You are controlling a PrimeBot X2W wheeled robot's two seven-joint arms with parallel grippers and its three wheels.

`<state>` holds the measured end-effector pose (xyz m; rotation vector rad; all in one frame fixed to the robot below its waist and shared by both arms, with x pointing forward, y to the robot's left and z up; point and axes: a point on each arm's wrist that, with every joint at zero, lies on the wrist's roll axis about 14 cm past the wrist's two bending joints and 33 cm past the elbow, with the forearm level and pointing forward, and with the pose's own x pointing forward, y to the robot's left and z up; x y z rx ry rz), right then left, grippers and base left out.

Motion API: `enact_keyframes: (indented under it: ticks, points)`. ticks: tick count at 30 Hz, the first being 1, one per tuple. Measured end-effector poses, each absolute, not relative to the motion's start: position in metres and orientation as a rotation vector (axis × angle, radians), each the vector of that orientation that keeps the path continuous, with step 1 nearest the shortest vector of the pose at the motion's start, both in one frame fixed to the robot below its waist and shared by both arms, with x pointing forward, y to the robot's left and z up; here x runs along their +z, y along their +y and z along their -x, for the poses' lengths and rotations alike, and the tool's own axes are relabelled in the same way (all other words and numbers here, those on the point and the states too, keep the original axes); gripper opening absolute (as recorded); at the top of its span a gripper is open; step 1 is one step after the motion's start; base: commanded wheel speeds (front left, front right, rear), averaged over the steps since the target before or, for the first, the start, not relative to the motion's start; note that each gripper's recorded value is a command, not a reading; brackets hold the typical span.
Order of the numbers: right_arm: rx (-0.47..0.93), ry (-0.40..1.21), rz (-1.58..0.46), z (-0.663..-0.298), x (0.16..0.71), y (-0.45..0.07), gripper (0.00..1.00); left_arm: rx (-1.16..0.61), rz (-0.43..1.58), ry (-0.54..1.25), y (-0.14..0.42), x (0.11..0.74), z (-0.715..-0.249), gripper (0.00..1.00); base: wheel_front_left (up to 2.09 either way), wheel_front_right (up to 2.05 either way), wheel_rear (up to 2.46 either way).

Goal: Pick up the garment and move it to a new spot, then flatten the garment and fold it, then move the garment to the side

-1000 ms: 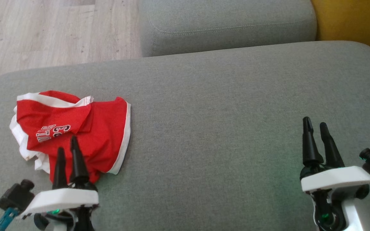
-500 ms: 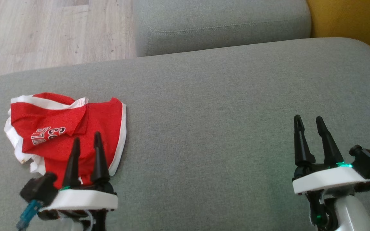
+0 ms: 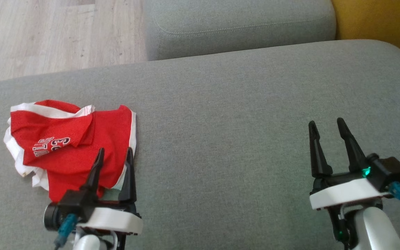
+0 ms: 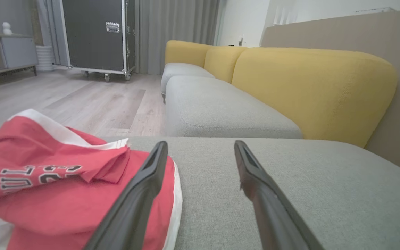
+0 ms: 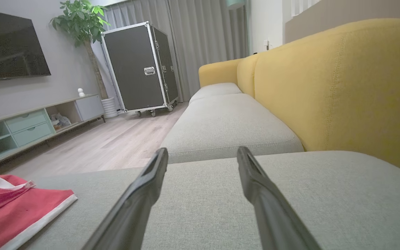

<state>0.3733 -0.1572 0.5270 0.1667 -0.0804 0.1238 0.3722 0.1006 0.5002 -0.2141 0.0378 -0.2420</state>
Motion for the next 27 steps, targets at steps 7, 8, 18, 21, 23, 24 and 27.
enact_keyframes:
  ticks: [7,8,18,21,23,24,27]
  points:
    - [0.15,-0.108,-0.054,-0.372,0.532,-0.15,1.0,-0.271,0.06,0.004,0.093,0.502,-0.372,1.0,0.0,0.0,0.0]
    - [0.154,-0.111,-0.023,-0.372,0.532,-0.149,1.0,-0.278,0.014,0.004,0.091,0.498,-0.371,1.0,0.0,0.0,0.0]
    - [0.172,-0.147,0.02,-0.371,0.538,-0.144,1.0,-0.255,-0.014,-0.051,0.088,0.508,-0.371,1.0,0.0,0.0,0.0]
    - [0.157,-0.151,-0.063,-0.371,0.538,-0.148,1.0,-0.237,0.053,-0.073,0.089,0.518,-0.374,1.0,0.0,0.0,0.0]
    - [0.147,-0.155,-0.099,-0.371,0.538,-0.151,1.0,-0.229,0.091,-0.083,0.09,0.522,-0.375,1.0,0.0,0.0,0.0]
    - [0.142,-0.156,-0.12,-0.371,0.537,-0.152,1.0,-0.223,0.109,-0.086,0.092,0.522,-0.375,1.0,0.0,0.0,0.0]
    - [0.131,-0.139,-0.149,-0.37,0.531,-0.155,1.0,-0.211,0.145,-0.082,0.095,0.52,-0.372,1.0,0.0,0.0,0.0]
